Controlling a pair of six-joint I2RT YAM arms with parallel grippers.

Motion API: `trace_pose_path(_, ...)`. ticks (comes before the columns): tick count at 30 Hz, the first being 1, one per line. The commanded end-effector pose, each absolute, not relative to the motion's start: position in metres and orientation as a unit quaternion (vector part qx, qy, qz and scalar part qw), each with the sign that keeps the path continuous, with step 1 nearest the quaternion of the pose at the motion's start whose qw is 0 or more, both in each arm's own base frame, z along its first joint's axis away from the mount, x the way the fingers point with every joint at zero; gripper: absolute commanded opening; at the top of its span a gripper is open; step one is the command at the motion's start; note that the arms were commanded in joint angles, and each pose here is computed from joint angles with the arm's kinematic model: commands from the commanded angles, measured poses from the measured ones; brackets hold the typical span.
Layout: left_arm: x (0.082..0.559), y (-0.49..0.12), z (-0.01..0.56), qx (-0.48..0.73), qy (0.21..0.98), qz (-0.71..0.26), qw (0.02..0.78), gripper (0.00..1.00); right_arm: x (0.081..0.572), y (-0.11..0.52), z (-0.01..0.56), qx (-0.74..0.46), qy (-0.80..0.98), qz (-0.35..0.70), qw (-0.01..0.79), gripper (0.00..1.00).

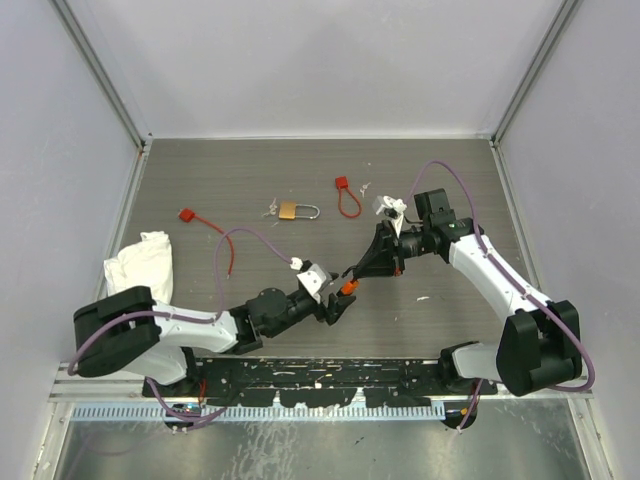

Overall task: Lock with the key
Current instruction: Lock the lock.

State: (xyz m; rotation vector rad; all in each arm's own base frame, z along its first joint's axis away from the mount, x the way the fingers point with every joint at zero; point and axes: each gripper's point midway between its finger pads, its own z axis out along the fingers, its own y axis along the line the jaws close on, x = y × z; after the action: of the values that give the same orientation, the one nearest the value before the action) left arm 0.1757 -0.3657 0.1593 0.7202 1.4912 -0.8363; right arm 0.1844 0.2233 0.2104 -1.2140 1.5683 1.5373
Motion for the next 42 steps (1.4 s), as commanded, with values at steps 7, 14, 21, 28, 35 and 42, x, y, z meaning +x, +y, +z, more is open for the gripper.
trace_pose_path(7,0.186,-0.379,0.197,0.258,0.599,-0.387,0.652,0.29,0.188,0.226,0.23,-0.463,0.572,0.597,0.32,0.01)
trace_pose_path(14,0.185,-0.373,0.195,0.255,0.601,-0.386,0.652,0.32,0.19,0.226,0.226,-0.46,0.576,0.597,0.316,0.01)
trace_pose_path(21,0.181,-0.354,0.195,0.221,0.591,-0.404,0.662,0.99,0.19,0.226,0.225,-0.46,0.578,0.596,0.316,0.01)
trace_pose_path(28,0.169,-0.355,0.192,0.24,0.582,-0.428,0.648,0.98,0.19,0.226,0.225,-0.46,0.578,0.596,0.316,0.01)
trace_pose_path(35,0.177,-0.369,0.2,0.247,0.587,-0.413,0.651,0.78,0.191,0.226,0.225,-0.458,0.578,0.598,0.315,0.01)
trace_pose_path(42,0.186,-0.371,0.197,0.251,0.604,-0.385,0.651,0.37,0.19,0.226,0.224,-0.458,0.578,0.598,0.314,0.01)
